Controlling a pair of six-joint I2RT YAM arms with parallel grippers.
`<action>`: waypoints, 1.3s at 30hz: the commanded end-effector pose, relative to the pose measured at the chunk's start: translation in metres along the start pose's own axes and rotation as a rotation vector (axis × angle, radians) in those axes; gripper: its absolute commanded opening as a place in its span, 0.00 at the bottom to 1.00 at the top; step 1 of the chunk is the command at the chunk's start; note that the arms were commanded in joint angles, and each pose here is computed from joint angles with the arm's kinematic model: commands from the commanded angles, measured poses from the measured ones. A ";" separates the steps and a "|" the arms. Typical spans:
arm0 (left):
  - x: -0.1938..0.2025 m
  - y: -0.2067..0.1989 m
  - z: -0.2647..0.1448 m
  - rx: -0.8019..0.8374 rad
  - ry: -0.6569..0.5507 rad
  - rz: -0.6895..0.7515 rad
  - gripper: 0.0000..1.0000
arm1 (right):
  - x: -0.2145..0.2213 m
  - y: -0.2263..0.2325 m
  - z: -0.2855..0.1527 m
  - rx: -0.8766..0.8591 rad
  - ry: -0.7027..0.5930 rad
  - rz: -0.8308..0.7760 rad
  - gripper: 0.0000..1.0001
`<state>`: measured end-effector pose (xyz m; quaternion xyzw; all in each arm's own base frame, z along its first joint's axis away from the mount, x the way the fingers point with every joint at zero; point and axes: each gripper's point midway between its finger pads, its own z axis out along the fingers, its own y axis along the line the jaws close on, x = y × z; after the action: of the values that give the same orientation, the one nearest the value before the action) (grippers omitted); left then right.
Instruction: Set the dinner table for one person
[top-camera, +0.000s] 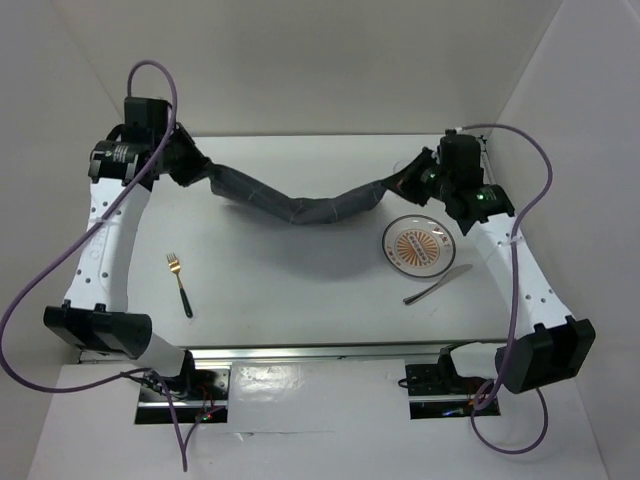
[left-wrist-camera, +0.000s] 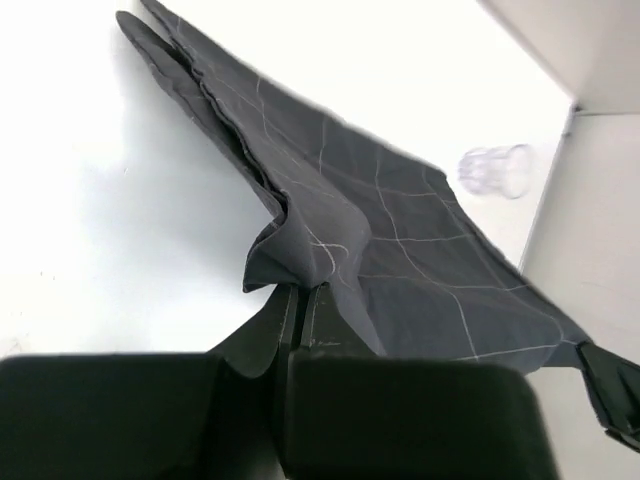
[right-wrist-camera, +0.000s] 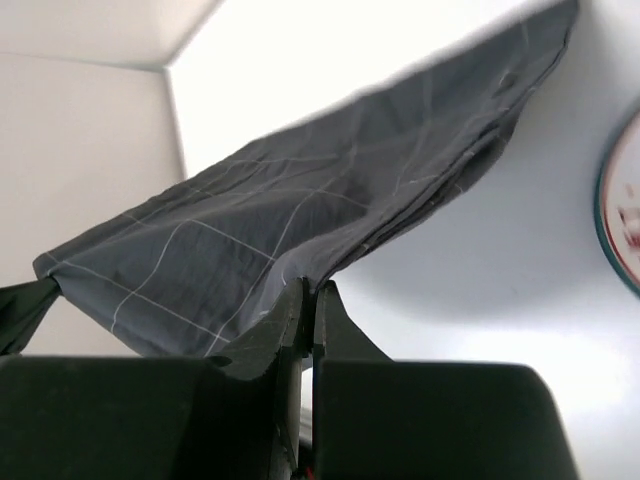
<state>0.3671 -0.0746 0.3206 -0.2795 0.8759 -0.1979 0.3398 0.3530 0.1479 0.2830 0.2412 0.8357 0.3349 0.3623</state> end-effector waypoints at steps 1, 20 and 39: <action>-0.012 -0.012 -0.037 0.077 -0.062 0.061 0.00 | -0.026 0.033 -0.025 -0.065 -0.069 -0.102 0.00; -0.092 -0.071 -0.031 0.301 -0.208 0.149 0.00 | -0.119 0.118 -0.007 -0.269 -0.216 -0.244 0.00; -0.131 -0.037 0.079 0.385 -0.132 0.058 0.00 | -0.147 0.095 0.109 -0.305 -0.170 -0.239 0.00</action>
<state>0.5261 -0.0301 0.3622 -0.2054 0.8020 -0.3319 0.4522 0.5596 0.1600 0.3632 0.1222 0.7703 0.3853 0.4932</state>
